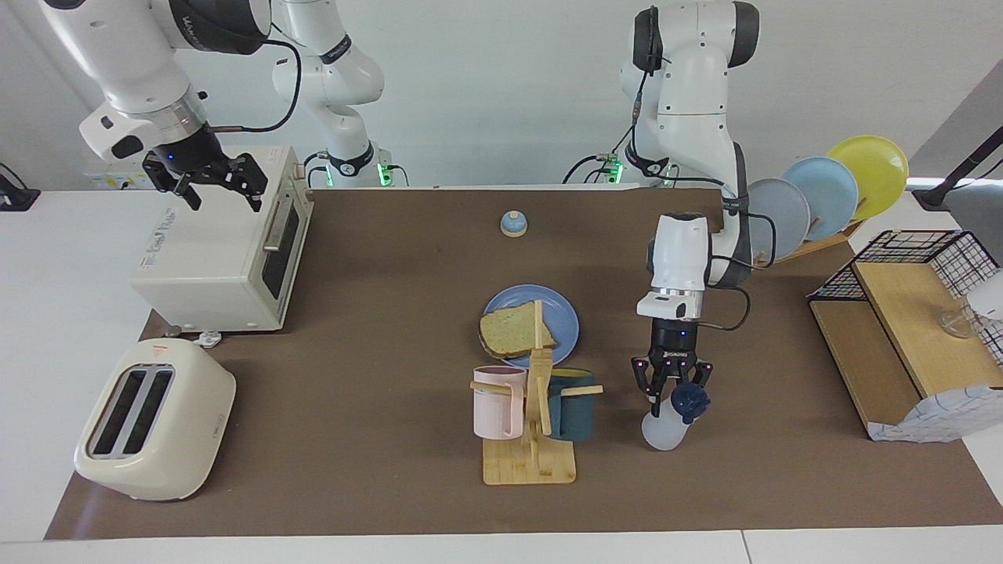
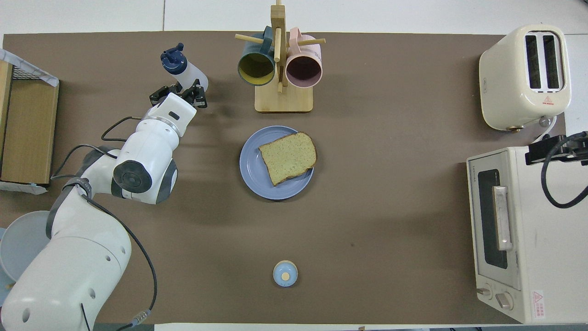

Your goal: Put bread on plate and add seasoning

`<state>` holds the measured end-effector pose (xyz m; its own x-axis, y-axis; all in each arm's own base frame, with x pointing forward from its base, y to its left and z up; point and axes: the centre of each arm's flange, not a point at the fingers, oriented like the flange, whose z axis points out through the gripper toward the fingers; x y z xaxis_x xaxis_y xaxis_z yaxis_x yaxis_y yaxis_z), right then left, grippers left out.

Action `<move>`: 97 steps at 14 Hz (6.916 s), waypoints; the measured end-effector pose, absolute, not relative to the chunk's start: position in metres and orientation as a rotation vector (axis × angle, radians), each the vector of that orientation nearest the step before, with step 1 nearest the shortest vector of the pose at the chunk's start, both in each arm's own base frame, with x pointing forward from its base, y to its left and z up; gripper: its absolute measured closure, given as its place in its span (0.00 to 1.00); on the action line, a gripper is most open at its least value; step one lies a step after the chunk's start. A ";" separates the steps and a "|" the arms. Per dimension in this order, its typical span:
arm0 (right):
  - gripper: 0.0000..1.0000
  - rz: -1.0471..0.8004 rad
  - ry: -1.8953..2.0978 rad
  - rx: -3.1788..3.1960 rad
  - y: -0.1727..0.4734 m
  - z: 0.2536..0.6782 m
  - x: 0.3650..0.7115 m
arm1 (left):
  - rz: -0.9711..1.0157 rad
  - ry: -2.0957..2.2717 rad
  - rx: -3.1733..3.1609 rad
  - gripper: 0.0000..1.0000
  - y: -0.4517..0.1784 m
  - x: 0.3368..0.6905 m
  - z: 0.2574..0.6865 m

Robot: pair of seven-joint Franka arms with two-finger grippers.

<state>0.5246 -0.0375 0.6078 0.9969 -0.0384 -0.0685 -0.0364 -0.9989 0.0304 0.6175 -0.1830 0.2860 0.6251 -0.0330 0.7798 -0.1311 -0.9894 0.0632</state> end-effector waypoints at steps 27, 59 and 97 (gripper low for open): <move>0.00 -0.108 -0.058 3.110 -0.038 0.608 0.525 | 1.284 -0.137 2.748 0.00 -0.178 0.612 0.273; 0.00 -0.108 -0.058 3.110 -0.038 0.608 0.525 | 0.395 0.011 3.076 0.00 -0.230 0.536 0.477; 0.00 -0.108 -0.058 3.110 -0.038 0.608 0.525 | -0.017 -0.125 3.137 0.00 -0.054 0.544 0.606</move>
<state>0.5246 -0.0375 0.6076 0.9969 -0.0384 -0.0688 -0.0364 -0.9989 0.0303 0.5440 -0.0544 0.6061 0.9968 -0.0796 -0.0107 -0.0795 -0.9968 0.0024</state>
